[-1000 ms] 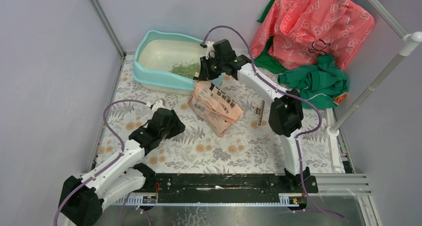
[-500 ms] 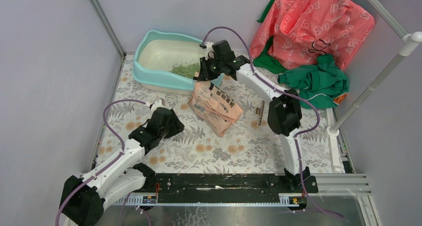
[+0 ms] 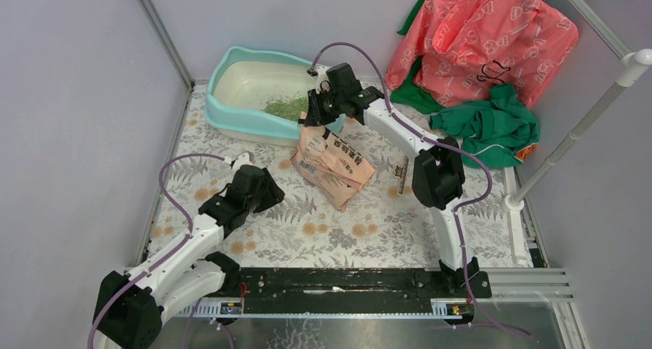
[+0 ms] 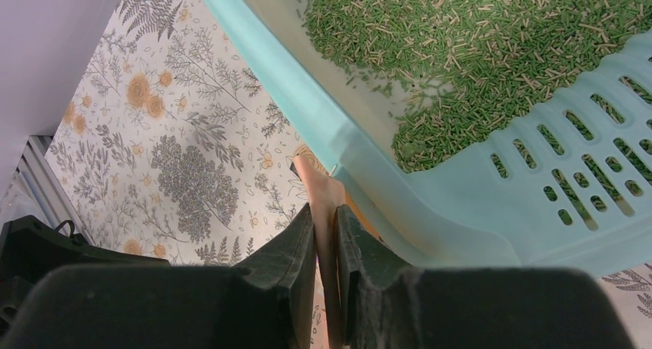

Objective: Fill the litter box with clean litter
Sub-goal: Adjust the cat litter bag at the center of the board.

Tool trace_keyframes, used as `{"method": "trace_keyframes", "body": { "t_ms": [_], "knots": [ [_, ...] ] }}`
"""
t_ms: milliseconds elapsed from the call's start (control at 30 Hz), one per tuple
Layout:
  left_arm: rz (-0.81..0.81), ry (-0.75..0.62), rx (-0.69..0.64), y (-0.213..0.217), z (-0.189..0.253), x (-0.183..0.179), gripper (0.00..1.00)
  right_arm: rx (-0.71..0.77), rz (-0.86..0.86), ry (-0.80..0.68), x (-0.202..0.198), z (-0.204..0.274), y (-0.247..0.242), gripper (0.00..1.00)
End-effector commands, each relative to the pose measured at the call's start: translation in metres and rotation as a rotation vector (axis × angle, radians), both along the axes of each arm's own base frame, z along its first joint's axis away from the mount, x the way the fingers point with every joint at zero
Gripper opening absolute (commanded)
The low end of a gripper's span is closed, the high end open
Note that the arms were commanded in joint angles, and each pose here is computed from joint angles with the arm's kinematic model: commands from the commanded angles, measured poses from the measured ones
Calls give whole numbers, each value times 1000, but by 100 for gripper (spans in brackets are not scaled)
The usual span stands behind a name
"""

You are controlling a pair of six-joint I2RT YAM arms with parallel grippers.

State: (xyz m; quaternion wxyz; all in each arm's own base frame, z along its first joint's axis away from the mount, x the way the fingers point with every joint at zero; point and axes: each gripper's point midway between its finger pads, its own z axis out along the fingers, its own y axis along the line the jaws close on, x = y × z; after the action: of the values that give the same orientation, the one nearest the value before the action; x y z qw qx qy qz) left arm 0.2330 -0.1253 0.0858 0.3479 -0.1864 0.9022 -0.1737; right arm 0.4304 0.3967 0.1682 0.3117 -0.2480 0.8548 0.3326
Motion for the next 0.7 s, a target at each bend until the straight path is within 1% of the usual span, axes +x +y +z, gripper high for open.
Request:
{"method": "trace_keyframes", "body": {
  "t_ms": [0, 567, 667],
  "knots": [
    [-13, -30, -7, -1, 2, 6, 57, 30, 31, -12, -4, 7, 12, 21],
    [-16, -34, -13, -2, 4, 7, 57, -27, 21, -12, -7, -7, 11, 21],
    [-16, -34, -15, -2, 4, 7, 57, -37, 17, -13, -7, -9, 11, 23]
  ]
}}
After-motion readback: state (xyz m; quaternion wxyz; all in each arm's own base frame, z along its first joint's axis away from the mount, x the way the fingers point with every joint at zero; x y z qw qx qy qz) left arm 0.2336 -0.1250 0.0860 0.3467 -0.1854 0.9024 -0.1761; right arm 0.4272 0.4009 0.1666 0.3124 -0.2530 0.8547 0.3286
